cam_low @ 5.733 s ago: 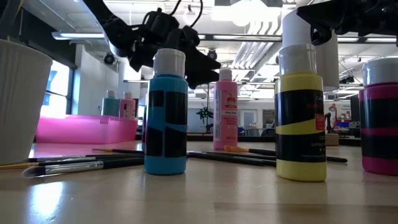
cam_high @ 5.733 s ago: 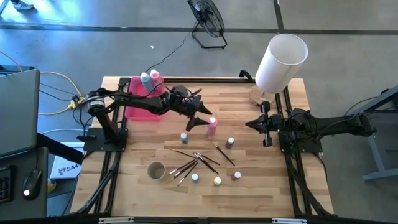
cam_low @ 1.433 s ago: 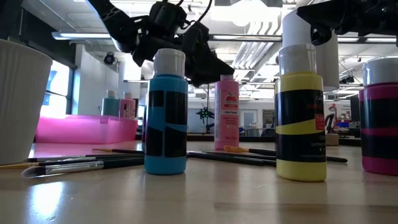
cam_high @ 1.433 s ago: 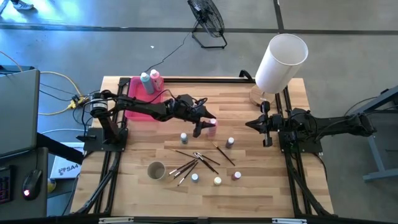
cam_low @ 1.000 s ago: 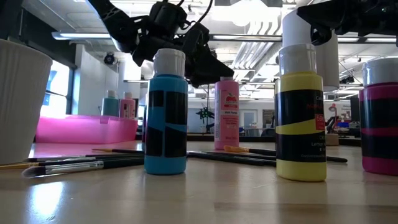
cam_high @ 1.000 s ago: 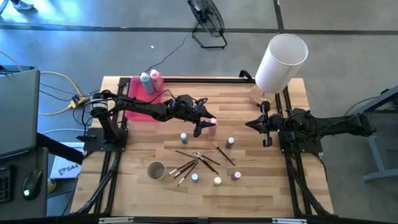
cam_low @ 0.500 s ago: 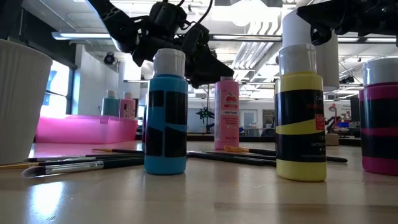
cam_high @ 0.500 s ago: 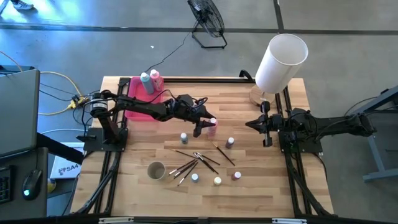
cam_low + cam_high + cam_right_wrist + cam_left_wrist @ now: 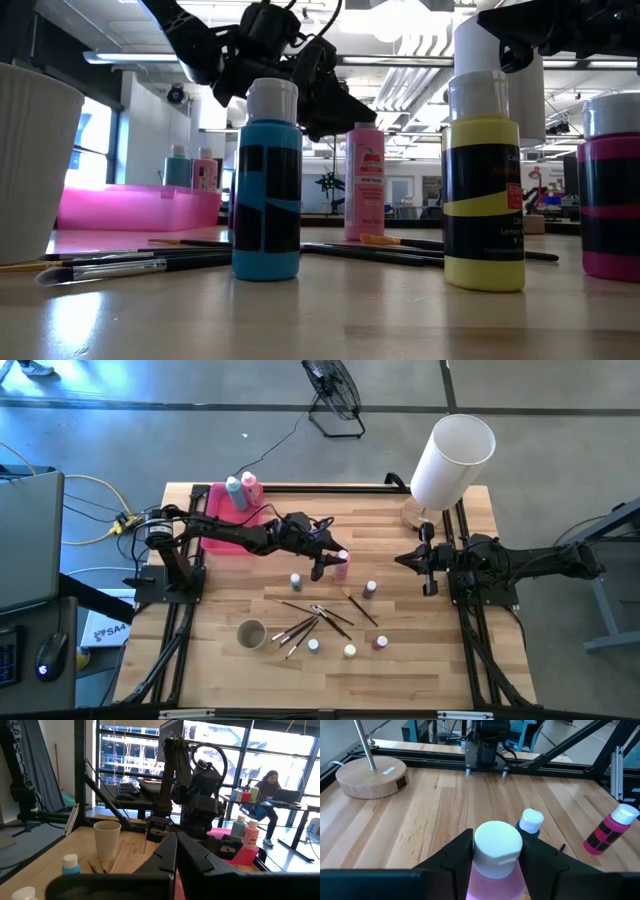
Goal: Pick & Place Paint Supplies
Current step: Put the big pink paint bottle into the pink bin
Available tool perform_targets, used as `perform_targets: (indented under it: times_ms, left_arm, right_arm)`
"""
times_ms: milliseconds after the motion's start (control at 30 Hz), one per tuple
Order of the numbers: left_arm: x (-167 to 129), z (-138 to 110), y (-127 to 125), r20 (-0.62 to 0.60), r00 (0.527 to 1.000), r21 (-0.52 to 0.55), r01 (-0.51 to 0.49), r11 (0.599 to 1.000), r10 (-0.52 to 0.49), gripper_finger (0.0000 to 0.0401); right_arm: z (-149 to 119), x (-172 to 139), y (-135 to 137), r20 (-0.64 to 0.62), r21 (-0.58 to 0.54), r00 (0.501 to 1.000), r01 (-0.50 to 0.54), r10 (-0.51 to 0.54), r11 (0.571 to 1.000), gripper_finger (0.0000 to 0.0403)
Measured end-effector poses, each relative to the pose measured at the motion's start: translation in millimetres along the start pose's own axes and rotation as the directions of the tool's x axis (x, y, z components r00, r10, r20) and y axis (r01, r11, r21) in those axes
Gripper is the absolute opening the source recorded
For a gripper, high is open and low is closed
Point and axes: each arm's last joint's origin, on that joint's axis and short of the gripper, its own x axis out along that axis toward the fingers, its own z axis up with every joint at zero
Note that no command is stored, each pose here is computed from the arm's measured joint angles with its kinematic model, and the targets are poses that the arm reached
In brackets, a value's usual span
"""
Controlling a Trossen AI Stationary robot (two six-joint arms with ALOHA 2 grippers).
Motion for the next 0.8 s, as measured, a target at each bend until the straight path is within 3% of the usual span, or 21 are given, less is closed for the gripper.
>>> perform_targets:
  times_ms: [200, 800]
  left_arm:
    - [-0.1, 0.7, 0.4, 0.007, 1.000, 0.003, -0.005, 1.000, 0.005, 0.0120]
    - [-5.0, 2.0, 8.6, -0.001, 1.000, 0.012, 0.006, 1.000, -0.006, 0.0124]
  right_arm:
    - [0.0, 0.0, 0.0, 0.000, 0.000, 1.000, 0.000, 0.000, 1.000, 0.0003]
    - [0.0, 0.0, 0.0, 0.000, 0.000, 1.000, 0.000, 0.000, 1.000, 0.0003]
